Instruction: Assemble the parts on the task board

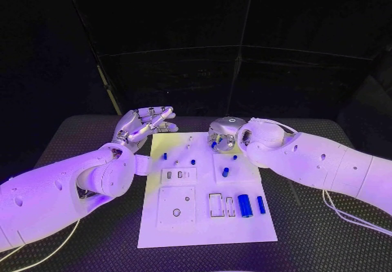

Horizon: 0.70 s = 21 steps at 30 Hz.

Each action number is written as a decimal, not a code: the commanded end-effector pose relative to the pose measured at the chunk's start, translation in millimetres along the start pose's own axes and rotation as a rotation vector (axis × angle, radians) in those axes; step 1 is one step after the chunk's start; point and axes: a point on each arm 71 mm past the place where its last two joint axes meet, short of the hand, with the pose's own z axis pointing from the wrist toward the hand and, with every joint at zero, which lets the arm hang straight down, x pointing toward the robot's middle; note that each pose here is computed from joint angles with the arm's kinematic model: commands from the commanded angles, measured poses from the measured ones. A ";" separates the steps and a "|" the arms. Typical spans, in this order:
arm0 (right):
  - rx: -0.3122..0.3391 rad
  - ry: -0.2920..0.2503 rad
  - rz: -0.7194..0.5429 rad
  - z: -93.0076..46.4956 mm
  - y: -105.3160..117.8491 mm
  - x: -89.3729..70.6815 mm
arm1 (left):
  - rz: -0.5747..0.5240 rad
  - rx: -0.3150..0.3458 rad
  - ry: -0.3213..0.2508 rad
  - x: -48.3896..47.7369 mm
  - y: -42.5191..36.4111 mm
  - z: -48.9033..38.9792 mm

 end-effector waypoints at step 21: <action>-0.025 -0.196 0.042 23.8 27.2 -13.4 | -0.001 0.007 0.013 0.5 -1.8 0.1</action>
